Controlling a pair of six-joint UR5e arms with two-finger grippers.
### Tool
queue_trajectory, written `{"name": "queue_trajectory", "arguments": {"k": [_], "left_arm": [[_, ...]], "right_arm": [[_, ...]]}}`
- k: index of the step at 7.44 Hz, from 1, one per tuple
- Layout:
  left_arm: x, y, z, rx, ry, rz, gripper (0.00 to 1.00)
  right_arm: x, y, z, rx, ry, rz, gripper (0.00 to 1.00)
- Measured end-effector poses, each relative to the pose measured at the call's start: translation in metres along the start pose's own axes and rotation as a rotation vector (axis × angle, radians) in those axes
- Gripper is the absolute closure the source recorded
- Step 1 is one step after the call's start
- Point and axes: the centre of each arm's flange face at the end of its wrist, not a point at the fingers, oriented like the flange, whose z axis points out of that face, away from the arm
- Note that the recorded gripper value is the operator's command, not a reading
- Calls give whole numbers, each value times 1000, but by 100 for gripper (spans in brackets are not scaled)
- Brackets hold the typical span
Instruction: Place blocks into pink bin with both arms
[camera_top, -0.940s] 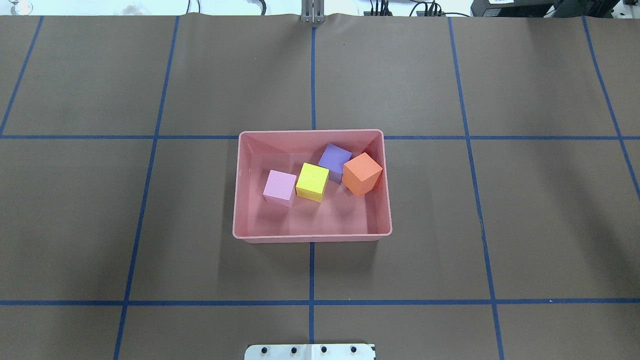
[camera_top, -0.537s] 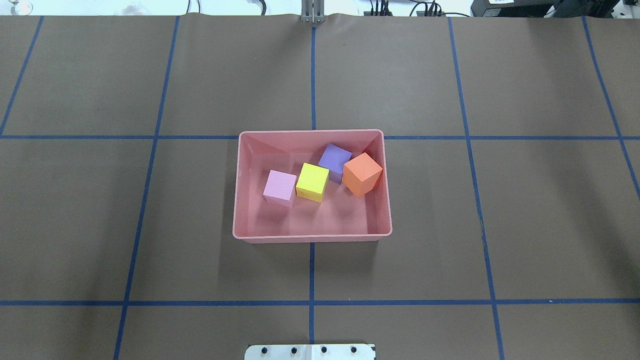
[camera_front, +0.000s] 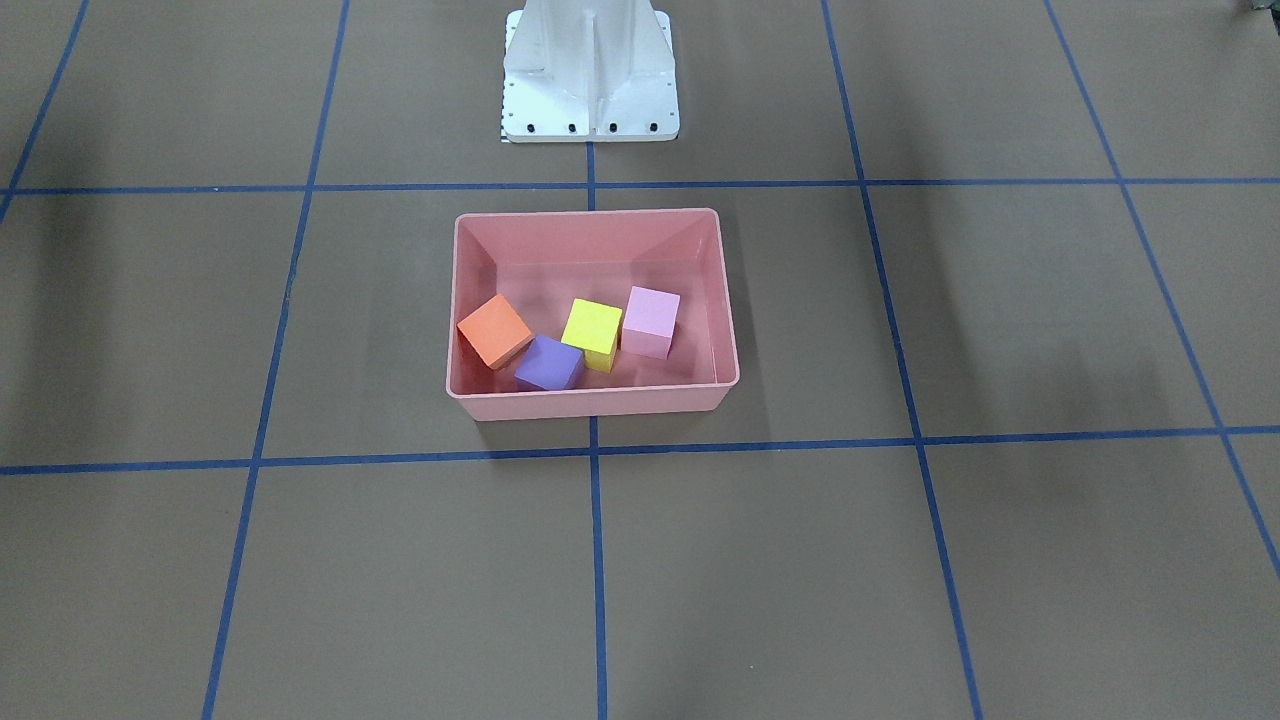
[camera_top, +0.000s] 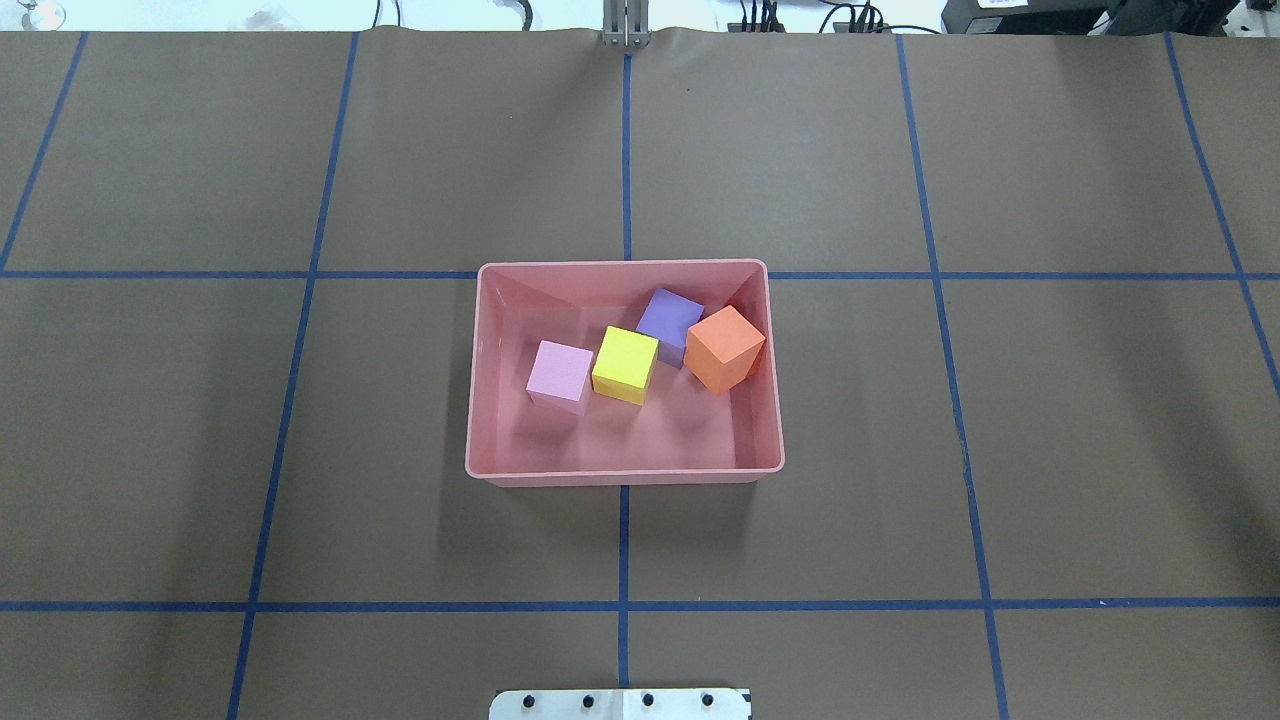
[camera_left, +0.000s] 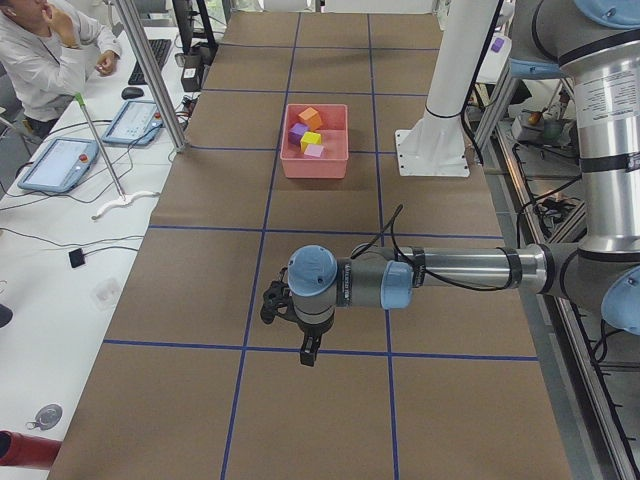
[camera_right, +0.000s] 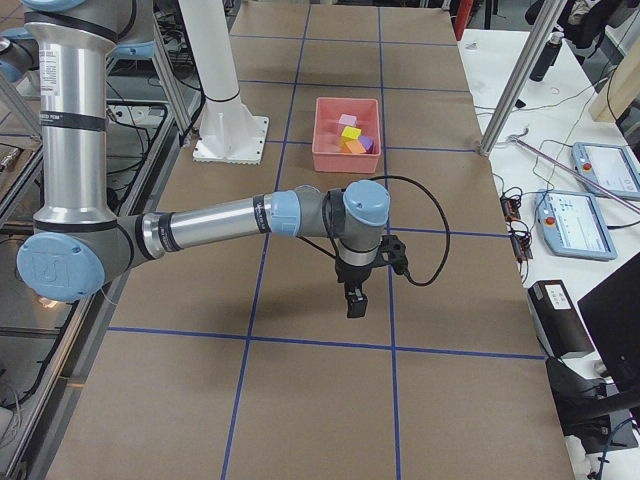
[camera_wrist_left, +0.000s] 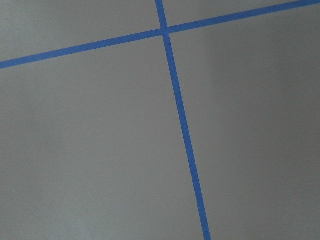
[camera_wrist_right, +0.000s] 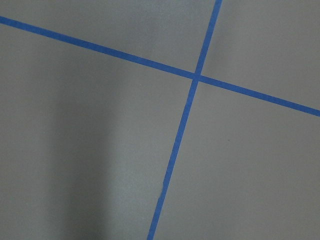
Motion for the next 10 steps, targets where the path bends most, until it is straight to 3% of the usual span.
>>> {"name": "queue_trajectory", "arguments": {"k": [10], "left_arm": [[-12, -15, -7, 46, -11, 14, 0]], "right_arm": [[29, 33, 13, -26, -10, 85, 0]]}}
